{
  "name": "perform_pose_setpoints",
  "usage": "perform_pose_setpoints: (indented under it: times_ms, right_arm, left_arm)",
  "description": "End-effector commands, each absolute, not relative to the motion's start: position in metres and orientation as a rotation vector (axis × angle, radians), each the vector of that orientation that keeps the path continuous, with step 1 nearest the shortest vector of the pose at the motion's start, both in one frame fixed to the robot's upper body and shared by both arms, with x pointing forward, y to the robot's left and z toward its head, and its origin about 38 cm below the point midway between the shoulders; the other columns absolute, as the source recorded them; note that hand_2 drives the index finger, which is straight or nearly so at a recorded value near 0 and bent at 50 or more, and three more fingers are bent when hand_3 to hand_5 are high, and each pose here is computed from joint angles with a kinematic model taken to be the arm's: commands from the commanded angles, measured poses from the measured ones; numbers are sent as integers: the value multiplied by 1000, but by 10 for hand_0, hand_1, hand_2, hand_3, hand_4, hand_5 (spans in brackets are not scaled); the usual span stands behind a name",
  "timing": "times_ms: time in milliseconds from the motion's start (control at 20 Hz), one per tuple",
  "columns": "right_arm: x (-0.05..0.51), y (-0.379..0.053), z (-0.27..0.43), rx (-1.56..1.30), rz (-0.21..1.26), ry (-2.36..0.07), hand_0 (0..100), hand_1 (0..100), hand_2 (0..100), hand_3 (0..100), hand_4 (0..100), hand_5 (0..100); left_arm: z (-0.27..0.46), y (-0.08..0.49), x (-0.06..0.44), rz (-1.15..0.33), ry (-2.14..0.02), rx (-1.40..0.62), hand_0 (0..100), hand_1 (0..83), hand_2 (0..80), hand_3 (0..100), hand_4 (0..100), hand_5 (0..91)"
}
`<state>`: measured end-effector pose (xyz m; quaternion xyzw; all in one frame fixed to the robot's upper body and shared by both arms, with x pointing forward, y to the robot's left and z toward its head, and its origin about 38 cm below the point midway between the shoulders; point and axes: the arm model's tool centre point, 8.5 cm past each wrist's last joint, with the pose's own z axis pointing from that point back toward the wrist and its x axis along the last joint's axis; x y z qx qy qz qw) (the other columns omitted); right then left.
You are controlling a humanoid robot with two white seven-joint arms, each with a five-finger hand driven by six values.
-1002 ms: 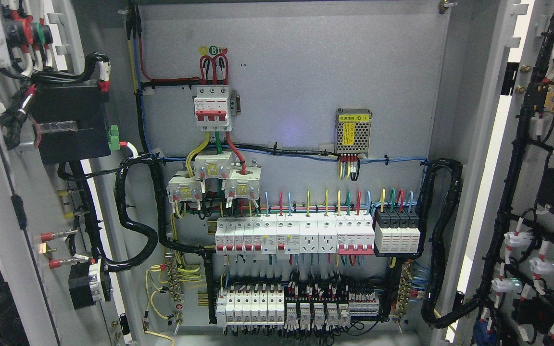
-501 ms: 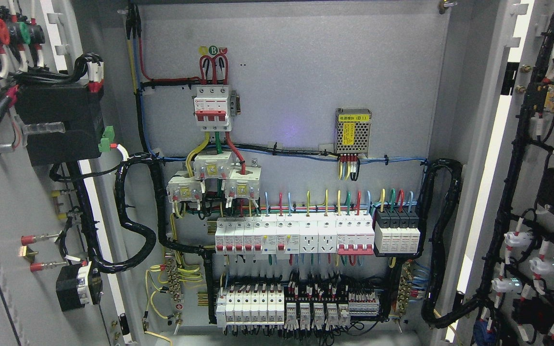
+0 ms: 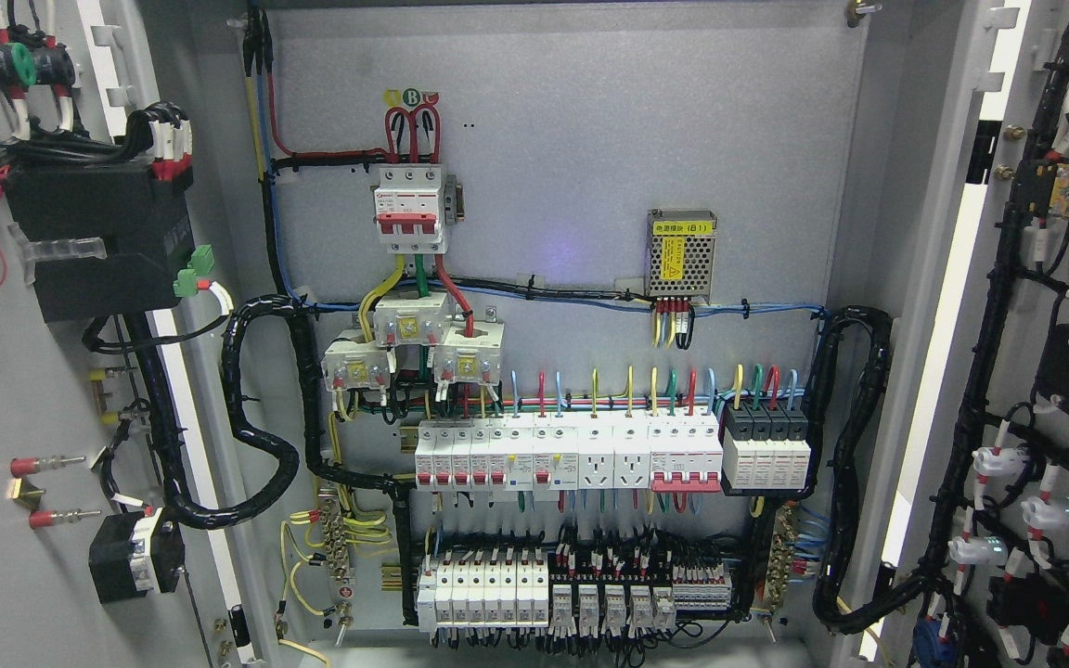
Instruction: Open door with both hands
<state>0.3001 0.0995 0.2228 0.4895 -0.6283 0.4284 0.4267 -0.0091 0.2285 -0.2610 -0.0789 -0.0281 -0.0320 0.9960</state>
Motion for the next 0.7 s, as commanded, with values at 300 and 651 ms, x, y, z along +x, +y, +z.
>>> perform_pose_setpoints:
  times_ms: [300, 651]
  right_arm:
    - [288, 113, 215, 1230, 1127, -1536, 0, 0, 0, 0, 0, 0]
    - [288, 115, 213, 1209, 1147, -1536, 0, 0, 0, 0, 0, 0]
  left_arm:
    - [-261, 229, -3, -58, -67, -157, 0, 0, 0, 0, 44, 0]
    - [-261, 228, -4, -58, -66, -158, 0, 0, 0, 0, 43, 0]
